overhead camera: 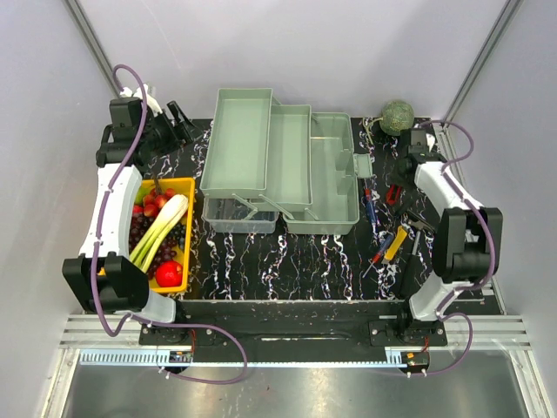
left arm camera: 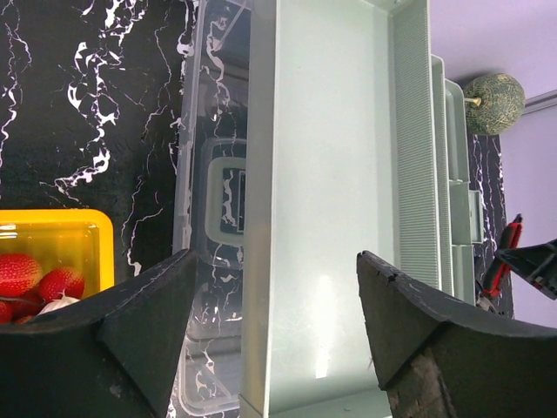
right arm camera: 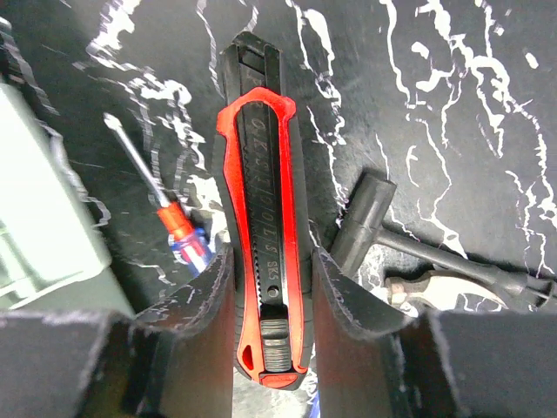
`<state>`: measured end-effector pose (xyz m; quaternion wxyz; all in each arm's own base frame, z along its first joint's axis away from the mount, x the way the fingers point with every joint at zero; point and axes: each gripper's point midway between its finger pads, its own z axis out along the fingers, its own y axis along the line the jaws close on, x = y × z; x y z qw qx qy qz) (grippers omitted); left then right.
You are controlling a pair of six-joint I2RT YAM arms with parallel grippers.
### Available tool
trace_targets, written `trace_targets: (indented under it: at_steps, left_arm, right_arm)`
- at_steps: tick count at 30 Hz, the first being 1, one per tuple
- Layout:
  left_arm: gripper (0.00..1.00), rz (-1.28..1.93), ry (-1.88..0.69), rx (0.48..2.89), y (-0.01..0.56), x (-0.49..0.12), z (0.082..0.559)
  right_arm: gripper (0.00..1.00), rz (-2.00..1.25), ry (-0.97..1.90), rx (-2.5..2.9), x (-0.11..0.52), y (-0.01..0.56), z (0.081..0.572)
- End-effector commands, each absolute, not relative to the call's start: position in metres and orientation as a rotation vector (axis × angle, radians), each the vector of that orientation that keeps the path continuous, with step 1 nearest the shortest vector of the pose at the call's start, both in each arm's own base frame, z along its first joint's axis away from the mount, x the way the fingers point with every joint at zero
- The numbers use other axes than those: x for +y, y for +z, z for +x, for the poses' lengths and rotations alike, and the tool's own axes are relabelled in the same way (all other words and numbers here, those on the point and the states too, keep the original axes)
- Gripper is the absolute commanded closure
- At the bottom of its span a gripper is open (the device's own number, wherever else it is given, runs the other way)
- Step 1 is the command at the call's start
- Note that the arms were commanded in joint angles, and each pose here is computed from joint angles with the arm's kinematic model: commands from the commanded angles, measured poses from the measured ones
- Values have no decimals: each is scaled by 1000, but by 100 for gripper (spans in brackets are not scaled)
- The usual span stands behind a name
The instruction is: Pack the tool kit
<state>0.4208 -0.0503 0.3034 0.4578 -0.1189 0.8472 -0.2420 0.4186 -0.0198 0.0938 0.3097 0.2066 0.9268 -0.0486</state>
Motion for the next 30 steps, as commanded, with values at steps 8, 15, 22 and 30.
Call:
trace_targets:
  at_steps: [8,15,22,30]
  left_arm:
    - [20,-265,-637,1974,350,-54,416]
    - [2,-264,-649,1975,350,-56,414]
    - [1,-266,-660,1981,347,-57,408]
    - [1,-267,-659,1989,342,-58,403]
  right_arm:
    - [92,429,358,2127,72,258,440]
    - [91,177,694,2091,218,285,430]
    - [89,121,816,2115,291,267,435]
    - [87,186,769,2192,310,233,448]
